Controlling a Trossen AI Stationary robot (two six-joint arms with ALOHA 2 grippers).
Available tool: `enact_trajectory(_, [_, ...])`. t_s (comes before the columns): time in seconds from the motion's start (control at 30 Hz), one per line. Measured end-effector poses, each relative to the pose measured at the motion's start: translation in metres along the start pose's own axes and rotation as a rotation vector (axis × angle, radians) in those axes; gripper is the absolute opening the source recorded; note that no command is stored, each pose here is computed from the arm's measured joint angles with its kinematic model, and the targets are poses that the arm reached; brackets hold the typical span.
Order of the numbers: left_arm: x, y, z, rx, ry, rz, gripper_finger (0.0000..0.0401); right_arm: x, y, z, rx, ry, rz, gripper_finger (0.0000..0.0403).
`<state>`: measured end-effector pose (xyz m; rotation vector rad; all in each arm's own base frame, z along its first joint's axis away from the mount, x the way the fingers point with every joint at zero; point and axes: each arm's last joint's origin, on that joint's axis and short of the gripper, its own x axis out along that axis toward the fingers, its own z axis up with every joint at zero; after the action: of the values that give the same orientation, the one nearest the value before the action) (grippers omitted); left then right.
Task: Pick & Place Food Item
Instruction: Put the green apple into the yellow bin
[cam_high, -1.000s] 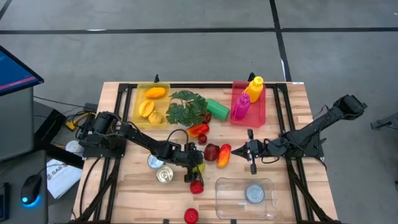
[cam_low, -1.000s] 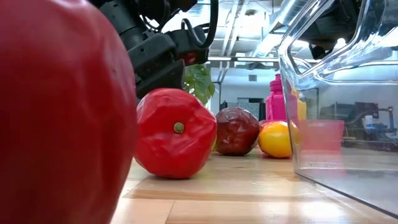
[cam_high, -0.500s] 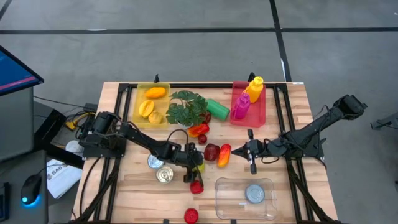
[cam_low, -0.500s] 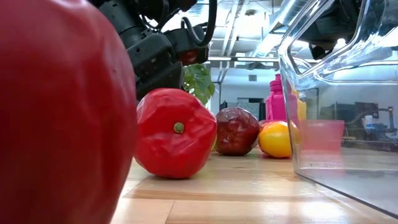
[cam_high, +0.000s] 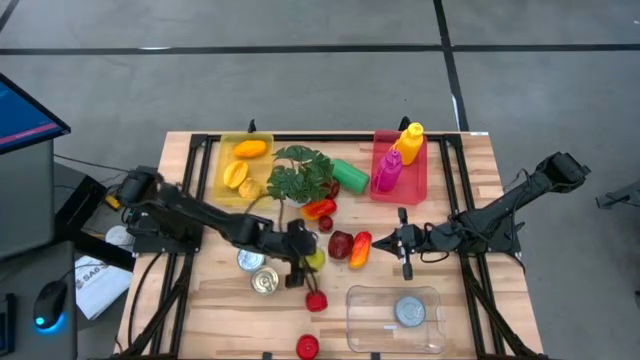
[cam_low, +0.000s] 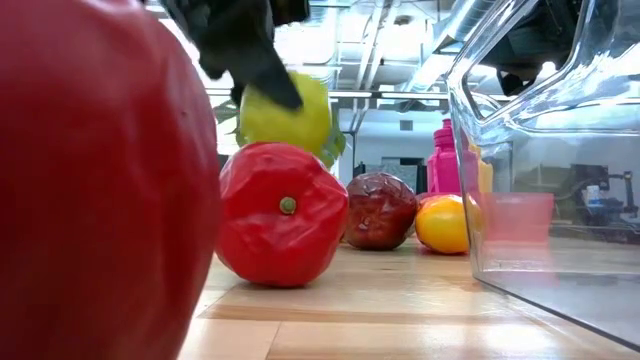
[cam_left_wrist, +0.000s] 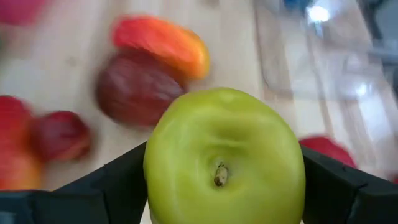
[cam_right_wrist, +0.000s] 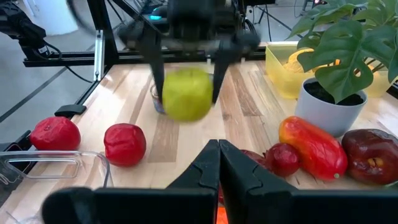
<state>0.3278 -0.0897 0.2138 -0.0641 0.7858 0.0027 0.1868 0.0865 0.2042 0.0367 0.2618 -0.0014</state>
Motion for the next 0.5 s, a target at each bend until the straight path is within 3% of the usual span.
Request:
enact_trajectory(0.27, [-0.071, 0.018, 0.006, -0.186, -0.060, 0.198, 0.0313, 0.000, 0.000, 0.001, 0.004, -0.008, 0.001, 0.0000])
enact_trajectory(0.5, [-0.120, 0.035, -0.011, -0.417, -0.028, 0.362, 0.0313, 0.000, 0.000, 0.001, 0.004, -0.007, 0.001, 0.0000])
